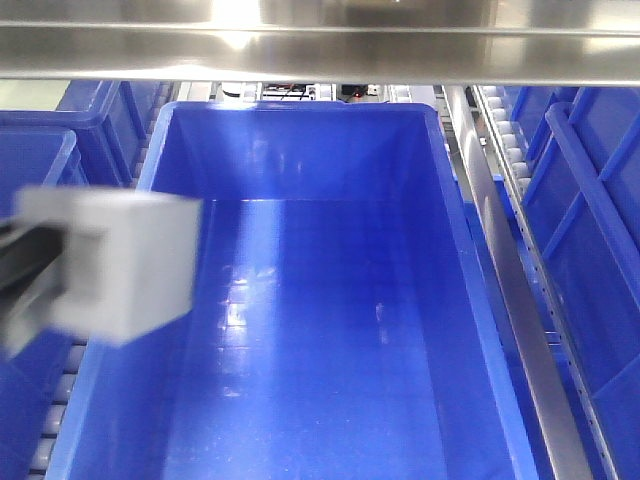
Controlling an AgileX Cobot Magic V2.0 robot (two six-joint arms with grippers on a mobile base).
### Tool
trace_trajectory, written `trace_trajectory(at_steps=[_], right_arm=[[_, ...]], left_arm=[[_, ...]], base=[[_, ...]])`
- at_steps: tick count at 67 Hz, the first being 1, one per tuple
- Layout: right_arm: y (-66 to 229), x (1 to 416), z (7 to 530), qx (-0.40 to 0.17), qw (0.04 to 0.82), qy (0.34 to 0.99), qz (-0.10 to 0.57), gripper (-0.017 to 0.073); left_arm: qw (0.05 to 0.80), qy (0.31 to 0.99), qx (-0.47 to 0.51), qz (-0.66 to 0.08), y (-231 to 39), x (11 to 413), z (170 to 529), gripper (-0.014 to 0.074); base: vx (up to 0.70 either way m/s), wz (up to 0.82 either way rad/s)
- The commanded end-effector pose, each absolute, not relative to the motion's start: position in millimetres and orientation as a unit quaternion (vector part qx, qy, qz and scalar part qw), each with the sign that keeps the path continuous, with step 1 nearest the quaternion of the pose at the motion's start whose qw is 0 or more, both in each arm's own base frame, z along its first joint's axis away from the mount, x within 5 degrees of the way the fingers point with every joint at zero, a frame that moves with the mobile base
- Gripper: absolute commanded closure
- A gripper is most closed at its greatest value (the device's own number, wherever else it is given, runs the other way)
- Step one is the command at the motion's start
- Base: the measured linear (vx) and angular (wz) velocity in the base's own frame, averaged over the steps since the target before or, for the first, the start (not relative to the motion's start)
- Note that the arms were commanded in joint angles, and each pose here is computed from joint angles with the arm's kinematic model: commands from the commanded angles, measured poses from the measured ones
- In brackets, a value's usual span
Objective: Sort gray base to blue bin
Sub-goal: 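Lower the gray block into the blue bin with the left gripper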
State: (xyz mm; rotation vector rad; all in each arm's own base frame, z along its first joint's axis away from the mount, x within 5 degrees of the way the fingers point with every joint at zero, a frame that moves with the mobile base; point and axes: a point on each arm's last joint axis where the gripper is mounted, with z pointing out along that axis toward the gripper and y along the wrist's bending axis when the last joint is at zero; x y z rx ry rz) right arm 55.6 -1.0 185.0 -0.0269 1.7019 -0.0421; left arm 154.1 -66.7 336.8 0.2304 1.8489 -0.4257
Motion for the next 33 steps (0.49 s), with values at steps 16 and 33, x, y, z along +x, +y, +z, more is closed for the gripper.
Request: trace_trajectory(at_steps=[16,33], right_arm=[[-0.9,55.9,190.7,-0.019,0.689,0.724,-0.026,0.0564],[-0.9,55.9,190.6,-0.019,0.688,0.725,-0.026,0.0564]], left_arm=[[0.538,0.801,0.17,-0.197,-136.6,228.3,335.4,0.0591],[0.482,0.839,0.163,-0.193,-170.0,282.6,310.1,0.0587]], base=[[0.0,0.0],[0.0,0.0]])
